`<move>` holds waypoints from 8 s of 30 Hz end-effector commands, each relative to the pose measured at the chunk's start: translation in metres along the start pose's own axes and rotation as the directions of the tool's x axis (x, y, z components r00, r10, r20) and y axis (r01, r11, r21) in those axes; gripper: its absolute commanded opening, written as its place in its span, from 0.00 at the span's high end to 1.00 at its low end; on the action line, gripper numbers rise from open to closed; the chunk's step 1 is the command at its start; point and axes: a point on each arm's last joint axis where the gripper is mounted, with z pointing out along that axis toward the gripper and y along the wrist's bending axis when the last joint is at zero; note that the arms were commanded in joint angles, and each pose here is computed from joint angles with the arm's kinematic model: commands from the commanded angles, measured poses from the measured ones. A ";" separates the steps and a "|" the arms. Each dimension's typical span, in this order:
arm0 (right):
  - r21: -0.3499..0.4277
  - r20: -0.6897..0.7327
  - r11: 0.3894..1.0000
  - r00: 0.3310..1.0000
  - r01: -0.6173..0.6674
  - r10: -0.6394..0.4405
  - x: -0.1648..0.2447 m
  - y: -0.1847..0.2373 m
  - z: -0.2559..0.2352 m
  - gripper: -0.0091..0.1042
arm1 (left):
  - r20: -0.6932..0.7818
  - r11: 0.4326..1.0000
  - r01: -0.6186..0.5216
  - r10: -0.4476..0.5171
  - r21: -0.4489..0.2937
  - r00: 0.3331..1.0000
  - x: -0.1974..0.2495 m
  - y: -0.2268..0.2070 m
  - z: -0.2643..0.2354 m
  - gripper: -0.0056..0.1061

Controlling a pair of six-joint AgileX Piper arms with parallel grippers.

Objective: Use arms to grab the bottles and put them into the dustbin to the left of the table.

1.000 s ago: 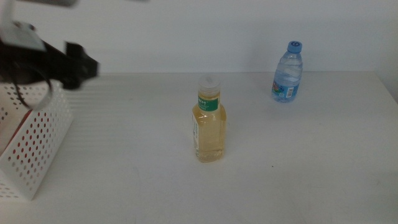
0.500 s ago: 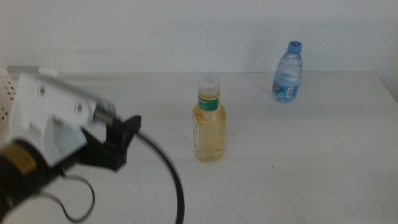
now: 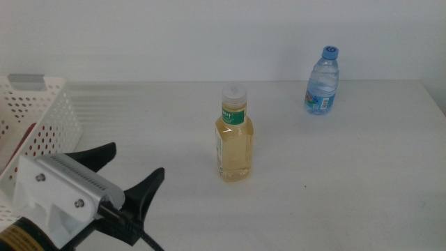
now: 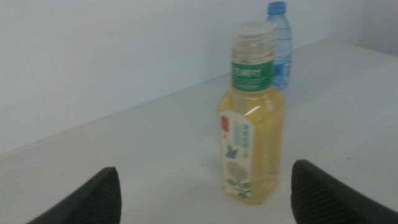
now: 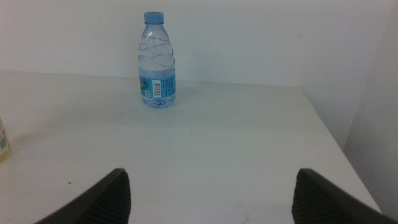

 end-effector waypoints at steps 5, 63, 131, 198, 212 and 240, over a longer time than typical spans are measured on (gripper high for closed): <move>0.013 0.108 1.000 0.994 0.011 -0.012 -0.010 -0.001 -0.003 0.32 | 0.147 0.997 0.058 -0.066 0.057 0.987 -0.019 -0.004 -0.001 0.14; 0.013 0.108 1.000 0.994 0.011 -0.012 -0.010 -0.001 -0.003 0.32 | 0.015 0.954 0.229 -0.236 0.192 0.972 0.018 -0.023 0.179 0.14; 0.013 0.108 1.000 0.994 0.011 -0.012 -0.010 -0.001 -0.003 0.32 | -0.102 0.992 0.075 -0.065 0.102 0.993 -0.085 0.007 0.120 0.99; 0.013 0.108 1.000 0.994 0.011 -0.012 -0.010 -0.001 -0.003 0.32 | -0.725 0.858 0.077 -0.474 -0.508 0.499 -0.134 0.263 0.052 0.99; 0.013 0.108 1.000 0.994 0.011 -0.012 -0.010 -0.001 -0.003 0.32 | -0.776 0.860 0.127 -0.503 -0.495 0.381 -0.081 0.296 0.073 0.99; 0.013 0.108 1.000 0.994 0.011 -0.012 -0.010 -0.001 -0.003 0.32 | -0.809 0.852 0.052 -0.512 -0.520 0.288 -0.026 0.322 0.091 0.33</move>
